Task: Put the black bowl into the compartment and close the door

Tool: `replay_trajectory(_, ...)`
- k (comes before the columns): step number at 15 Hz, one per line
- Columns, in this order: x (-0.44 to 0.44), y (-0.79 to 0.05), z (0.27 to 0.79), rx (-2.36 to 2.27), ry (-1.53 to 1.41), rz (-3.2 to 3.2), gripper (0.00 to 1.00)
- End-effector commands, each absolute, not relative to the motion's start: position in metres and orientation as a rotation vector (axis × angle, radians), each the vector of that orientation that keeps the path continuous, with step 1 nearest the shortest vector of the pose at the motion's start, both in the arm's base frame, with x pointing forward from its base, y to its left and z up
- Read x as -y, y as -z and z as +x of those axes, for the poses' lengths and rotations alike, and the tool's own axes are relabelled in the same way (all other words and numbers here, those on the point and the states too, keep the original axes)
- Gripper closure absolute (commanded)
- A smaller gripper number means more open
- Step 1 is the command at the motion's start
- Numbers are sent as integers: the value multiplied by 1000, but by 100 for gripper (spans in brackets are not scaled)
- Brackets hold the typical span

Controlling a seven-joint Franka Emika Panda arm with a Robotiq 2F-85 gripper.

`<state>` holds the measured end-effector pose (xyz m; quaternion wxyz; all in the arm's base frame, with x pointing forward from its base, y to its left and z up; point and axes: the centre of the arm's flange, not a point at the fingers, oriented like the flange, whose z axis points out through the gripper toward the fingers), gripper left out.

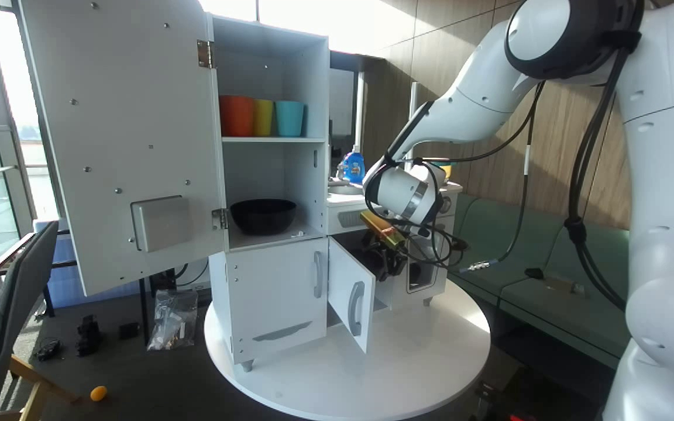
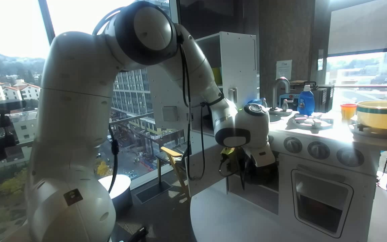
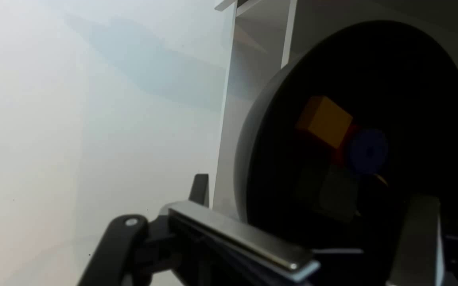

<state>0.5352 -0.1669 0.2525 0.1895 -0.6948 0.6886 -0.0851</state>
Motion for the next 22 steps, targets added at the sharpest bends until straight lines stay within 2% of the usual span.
replay_trajectory(1, 172, -264, 530, -1924, 266, -1881, 0)
replay_trajectory(11, 231, -273, 476, -1845, 351, -1795, 0)
replay_trajectory(22, 265, -284, 406, -1398, 19, -2124, 0)
